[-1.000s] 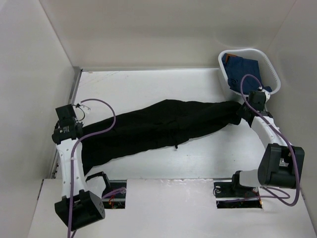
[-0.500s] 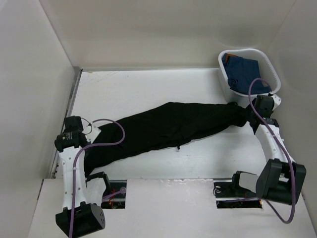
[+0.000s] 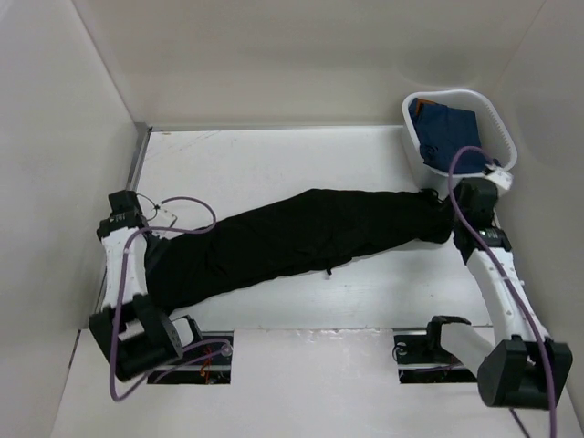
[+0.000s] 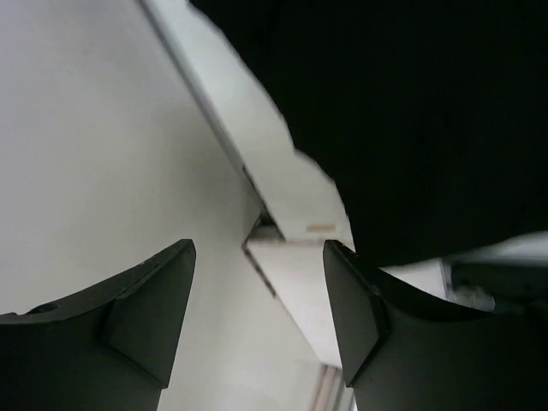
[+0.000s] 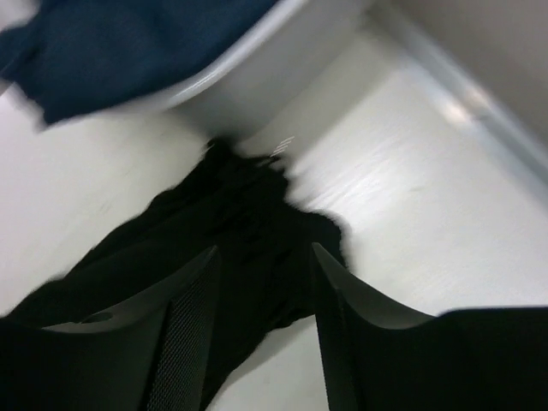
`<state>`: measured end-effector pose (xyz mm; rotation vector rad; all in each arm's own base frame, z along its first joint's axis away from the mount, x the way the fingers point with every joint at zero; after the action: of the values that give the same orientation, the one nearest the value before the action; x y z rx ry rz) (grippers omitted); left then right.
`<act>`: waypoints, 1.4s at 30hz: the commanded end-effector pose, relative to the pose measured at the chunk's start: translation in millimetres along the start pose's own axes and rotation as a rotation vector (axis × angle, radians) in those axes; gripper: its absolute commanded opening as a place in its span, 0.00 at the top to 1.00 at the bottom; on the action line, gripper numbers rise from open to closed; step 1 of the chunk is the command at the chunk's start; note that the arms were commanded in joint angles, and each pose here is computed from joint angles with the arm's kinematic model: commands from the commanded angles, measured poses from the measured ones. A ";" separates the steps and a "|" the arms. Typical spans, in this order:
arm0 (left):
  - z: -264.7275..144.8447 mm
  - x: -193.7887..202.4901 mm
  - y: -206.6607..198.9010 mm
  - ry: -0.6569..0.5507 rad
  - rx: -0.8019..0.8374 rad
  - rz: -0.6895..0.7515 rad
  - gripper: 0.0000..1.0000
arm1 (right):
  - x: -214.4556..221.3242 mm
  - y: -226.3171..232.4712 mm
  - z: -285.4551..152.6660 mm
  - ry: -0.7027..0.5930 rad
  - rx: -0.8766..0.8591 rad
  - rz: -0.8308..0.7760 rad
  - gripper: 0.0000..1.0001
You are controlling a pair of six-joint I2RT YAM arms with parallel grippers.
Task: Fold and stack the trousers
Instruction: Fold the trousers
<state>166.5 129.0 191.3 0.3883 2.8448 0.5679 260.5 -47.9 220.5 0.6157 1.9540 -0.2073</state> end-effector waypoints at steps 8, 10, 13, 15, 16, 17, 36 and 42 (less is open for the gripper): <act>41.4 -78.5 -53.5 -0.246 0.110 0.379 0.40 | 99.6 148.5 10.2 0.456 -0.343 -0.375 0.78; 50.6 -77.1 -67.9 -0.226 0.132 0.515 0.40 | 122.1 156.1 14.0 0.526 -0.322 -0.385 0.78; 75.3 -69.7 -83.3 -0.148 0.139 0.692 0.40 | 140.7 165.8 19.8 0.585 -0.303 -0.391 0.76; 94.7 -70.7 -85.1 -0.108 0.105 0.756 0.39 | 142.8 172.2 20.9 0.590 -0.299 -0.393 0.74; 102.2 -73.3 -84.3 -0.097 0.087 0.769 0.39 | 143.4 175.4 21.2 0.591 -0.300 -0.389 0.74; 112.5 -78.1 -81.4 -0.086 0.064 0.773 0.39 | 144.1 177.2 21.1 0.598 -0.303 -0.383 0.74; 126.3 -220.2 3.7 -0.268 -0.187 0.415 0.36 | 92.9 184.4 19.9 0.419 -0.210 -0.246 0.67; 119.5 -199.7 10.0 -0.271 -0.190 0.367 0.35 | 96.2 133.2 -55.8 0.339 -0.128 0.118 0.43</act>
<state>396.4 116.3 99.8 0.9733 2.4785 0.8017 279.7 122.6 170.1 0.4565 2.3277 0.0622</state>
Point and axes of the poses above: each gripper's point midway between its finger pads, its own z axis out along the fingers, its own y axis along the line the jaws close on, x = y × z, the point moved 7 cm from there along -z, back along the fingers, and after that the axes turned 10 degrees about -z, right-handed, at the moved point
